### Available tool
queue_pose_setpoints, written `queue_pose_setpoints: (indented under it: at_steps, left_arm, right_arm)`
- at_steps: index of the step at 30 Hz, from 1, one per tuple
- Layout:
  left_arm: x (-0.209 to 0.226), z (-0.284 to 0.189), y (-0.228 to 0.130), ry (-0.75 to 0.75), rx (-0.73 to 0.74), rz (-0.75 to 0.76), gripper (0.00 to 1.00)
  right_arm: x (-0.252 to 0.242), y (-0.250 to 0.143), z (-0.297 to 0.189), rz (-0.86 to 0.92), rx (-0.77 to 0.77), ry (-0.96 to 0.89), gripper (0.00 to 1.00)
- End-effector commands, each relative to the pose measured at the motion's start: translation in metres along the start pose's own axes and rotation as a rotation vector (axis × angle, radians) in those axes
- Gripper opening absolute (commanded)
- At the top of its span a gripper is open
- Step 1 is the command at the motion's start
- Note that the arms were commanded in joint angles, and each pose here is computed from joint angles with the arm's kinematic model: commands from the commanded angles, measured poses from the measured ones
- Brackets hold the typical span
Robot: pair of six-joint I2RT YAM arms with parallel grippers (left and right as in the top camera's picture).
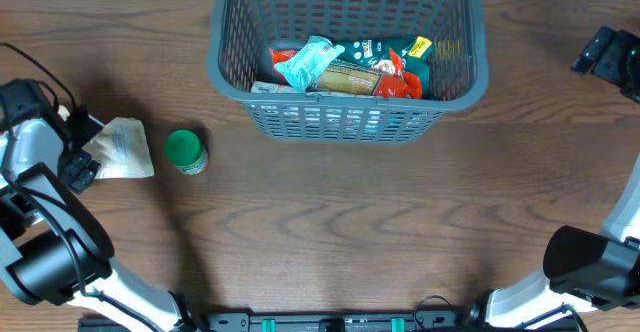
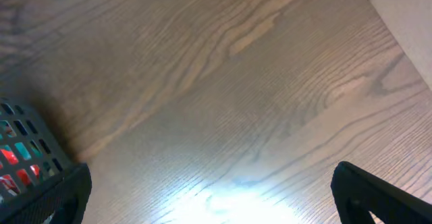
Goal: Pack container
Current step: 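Grasp the white paper bag with the left gripper and lift it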
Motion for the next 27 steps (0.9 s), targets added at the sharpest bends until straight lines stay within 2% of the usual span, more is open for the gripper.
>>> queue_pose_setpoints:
  at_steps: [1,5,8,12,19,27]
  left_arm:
    - [0.012,-0.021,-0.005,0.058,0.001,-0.005,0.99]
    - [0.014,-0.040,0.008,0.071,-0.117,0.079,0.99]
    - [0.009,-0.061,0.028,0.076,-0.289,0.231,0.99]
    - [0.002,-0.075,0.042,0.079,-0.413,0.363,0.99]
    - [-0.030,-0.069,0.039,-0.032,-0.431,0.558,0.98]
    - [-0.039,-0.052,0.044,-0.069,-0.439,0.643,0.99]
  right_arm:
    - [-0.004,0.001,0.000,0.013,-0.004,-0.015,0.99]
    - [-0.004,0.001,0.000,0.013,-0.004,-0.015,0.99]
    - [-0.004,0.001,0.000,0.013,-0.004,-0.015,0.99]
    - [-0.004,0.001,0.000,0.013,-0.004,-0.015,0.99]
    - [-0.004,0.001,0.000,0.013,-0.004,-0.015,0.99]
    - [-0.004,0.001,0.000,0.013,-0.004,-0.015,0.99]
Point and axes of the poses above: each gripper's point midway between its finger pads, its own z axis out along the fingers, its own x axis along the line the jaws close on, y = z × x, the point moved 2 cm from there along -z, back along the fingers, and after that the axes turned 8 degrees about z, right-handed, at the moved point
